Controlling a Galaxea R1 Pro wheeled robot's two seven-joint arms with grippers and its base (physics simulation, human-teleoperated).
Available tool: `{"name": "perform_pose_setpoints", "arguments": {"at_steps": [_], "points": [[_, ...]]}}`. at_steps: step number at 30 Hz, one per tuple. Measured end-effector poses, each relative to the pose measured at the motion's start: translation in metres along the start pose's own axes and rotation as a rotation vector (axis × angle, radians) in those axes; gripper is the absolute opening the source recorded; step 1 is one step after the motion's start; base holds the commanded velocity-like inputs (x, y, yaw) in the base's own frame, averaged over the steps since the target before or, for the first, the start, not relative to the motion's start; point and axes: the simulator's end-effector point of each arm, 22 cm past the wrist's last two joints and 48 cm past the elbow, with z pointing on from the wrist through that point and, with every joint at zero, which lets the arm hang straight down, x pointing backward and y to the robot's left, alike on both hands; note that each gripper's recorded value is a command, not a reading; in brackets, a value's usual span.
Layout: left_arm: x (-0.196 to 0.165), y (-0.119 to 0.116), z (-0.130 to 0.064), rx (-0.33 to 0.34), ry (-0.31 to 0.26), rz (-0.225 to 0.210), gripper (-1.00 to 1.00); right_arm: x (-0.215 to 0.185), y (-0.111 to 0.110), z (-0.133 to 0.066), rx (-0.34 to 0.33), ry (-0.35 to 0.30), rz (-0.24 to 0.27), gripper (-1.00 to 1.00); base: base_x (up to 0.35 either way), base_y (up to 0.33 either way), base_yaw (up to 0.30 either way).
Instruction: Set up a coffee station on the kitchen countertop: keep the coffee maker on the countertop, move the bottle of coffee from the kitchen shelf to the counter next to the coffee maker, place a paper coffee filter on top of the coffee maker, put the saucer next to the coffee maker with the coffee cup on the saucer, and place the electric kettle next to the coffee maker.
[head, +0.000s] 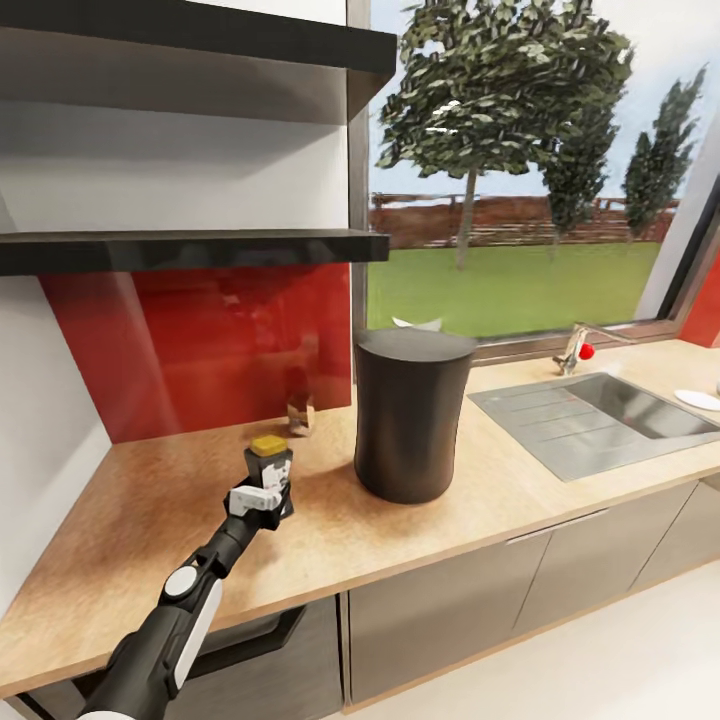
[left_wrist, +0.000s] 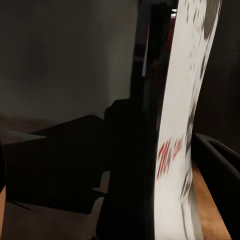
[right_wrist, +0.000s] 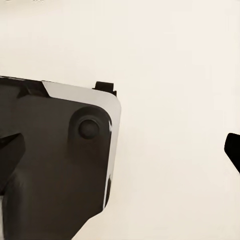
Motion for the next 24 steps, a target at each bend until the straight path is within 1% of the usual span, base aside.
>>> {"name": "perform_pose_setpoints", "arguments": {"at_steps": [2, 6, 12, 21, 24], "points": [[0.001, 0.001, 0.0, -0.007, 0.002, 0.0, -1.0, 0.0, 0.0, 0.0, 0.0, 0.0, 0.0, 1.0, 0.215, 0.0, 0.0], [0.006, 0.009, 0.0, -0.047, 0.013, 0.002, -1.0, 0.0, -0.001, 0.0, 0.001, -0.001, -0.004, 1.0, 0.3, 0.0, 0.0], [0.02, -0.011, 0.002, -0.02, 0.045, 0.022, -1.0, 0.0, -0.001, 0.0, 0.002, -0.001, -0.007, 1.0, 0.327, -0.043, 0.0], [0.021, -0.012, 0.002, -0.017, 0.049, 0.022, -1.0, 0.0, -0.002, 0.0, 0.004, -0.001, -0.007, 1.0, 0.327, -0.076, 0.0], [0.022, -0.012, 0.003, -0.017, 0.051, 0.022, -1.0, 0.0, -0.003, 0.0, 0.004, -0.001, -0.005, 1.0, 0.162, -0.014, 0.0]]}}
